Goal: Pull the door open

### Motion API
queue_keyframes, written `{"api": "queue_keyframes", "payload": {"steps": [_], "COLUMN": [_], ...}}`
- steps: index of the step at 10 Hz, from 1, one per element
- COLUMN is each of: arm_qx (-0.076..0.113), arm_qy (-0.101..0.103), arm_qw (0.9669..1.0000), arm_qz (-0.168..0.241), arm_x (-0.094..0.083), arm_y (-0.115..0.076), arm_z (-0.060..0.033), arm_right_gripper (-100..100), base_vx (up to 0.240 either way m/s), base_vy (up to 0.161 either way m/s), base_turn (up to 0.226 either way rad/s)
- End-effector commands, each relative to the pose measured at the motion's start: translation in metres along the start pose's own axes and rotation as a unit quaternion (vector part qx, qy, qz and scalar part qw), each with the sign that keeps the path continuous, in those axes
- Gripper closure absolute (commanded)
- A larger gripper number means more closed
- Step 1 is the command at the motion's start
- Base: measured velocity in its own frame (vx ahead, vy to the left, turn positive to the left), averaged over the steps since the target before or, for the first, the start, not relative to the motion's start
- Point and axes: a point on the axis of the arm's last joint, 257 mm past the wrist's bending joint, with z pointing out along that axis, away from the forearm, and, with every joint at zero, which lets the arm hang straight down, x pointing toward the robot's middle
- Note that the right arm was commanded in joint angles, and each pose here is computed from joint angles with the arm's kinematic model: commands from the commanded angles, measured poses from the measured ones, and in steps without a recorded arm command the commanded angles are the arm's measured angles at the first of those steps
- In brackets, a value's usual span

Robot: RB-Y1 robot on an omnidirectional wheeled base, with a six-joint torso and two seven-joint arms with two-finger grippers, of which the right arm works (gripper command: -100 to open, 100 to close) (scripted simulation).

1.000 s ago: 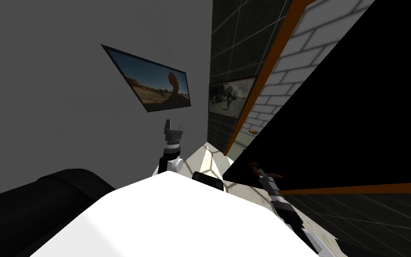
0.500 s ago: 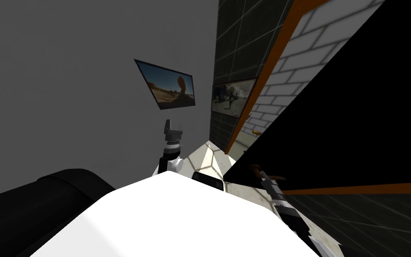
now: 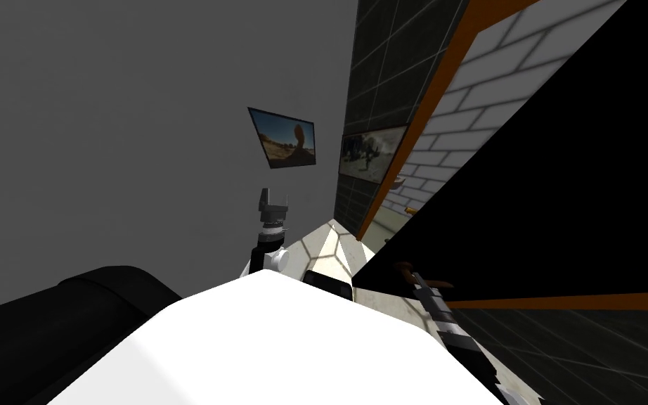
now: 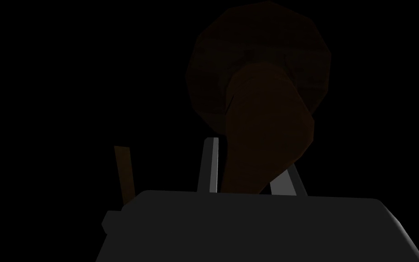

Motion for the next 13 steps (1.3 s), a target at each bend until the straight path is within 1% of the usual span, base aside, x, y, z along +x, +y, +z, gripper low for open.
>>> {"api": "queue_keyframes", "payload": {"steps": [1, 4, 5, 6, 9, 13], "arm_qx": [-0.002, -0.003, -0.001, 0.000, -0.001, -0.003], "arm_qy": [0.003, 0.006, 0.005, 0.006, 0.008, 0.012], "arm_qw": [1.0000, 1.0000, 1.0000, 1.0000, 1.0000, 0.9999], "arm_qz": [-0.001, -0.002, 0.000, 0.001, 0.000, -0.001], "arm_x": [-0.002, -0.002, -0.002, -0.001, -0.002, -0.003], "arm_y": [0.002, 0.003, 0.001, 0.000, 0.000, 0.001], "arm_z": [-0.0059, -0.0135, -0.0120, -0.0142, -0.0167, -0.0216], "arm_right_gripper": [100, 100, 100, 100, 100, 100], "base_vx": [-0.214, -0.198, -0.088, -0.124, -0.160, -0.215], "base_vy": [-0.090, -0.074, -0.035, -0.045, -0.084, -0.084], "base_turn": [0.180, 0.164, 0.036, 0.153, 0.139, 0.178]}}
